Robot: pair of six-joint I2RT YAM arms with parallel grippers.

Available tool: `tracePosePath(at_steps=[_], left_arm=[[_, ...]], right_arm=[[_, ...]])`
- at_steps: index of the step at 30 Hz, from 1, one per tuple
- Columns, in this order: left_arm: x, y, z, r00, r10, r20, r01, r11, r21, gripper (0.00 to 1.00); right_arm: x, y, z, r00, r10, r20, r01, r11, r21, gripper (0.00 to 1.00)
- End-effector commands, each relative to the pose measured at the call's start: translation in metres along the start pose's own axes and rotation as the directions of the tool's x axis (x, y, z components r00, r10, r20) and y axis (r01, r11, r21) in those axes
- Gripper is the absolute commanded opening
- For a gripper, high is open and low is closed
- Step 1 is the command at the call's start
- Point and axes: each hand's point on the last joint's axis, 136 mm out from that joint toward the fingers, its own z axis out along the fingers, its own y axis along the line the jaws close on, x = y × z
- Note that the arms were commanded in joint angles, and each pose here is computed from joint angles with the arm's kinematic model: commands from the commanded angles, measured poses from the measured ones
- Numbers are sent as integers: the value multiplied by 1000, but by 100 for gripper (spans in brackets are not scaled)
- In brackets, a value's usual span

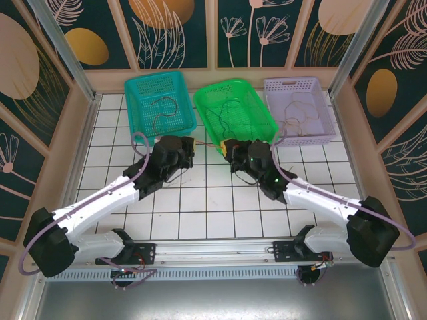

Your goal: Untangle the cables

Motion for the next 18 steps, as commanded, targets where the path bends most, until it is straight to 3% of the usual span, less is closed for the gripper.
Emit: tracePosePath(at_steps=[1,4,9,12,13,16,18], left_arm=[[-60,-28,-13,903,330,274,-315,944,-99,0],[-63,-37,-18,846,453,280,-426,891,-156,0],[-51,-51,-26,850,474,230,-464,880,-98,2],[-40,-47,-32,897,412,159,-403,911,-89,48],[-39,-44,-34,914,383,138,-373,923,-92,56],[-35,-42,-44,936,337,99,-327,939,-102,57],[-35,-56,-52,927,361,102,-354,932,-78,57]], right_arm=[[-20,-6,2,991,-120,55,112,985,128,0],[-21,-9,7,988,-152,34,144,972,185,0],[-22,-3,9,975,-220,44,206,955,216,0],[-30,5,8,971,-228,77,211,960,186,0],[-34,10,8,967,-240,83,223,959,175,0],[-40,27,12,933,-351,77,335,927,167,0],[-46,36,17,880,-472,48,455,869,195,0]])
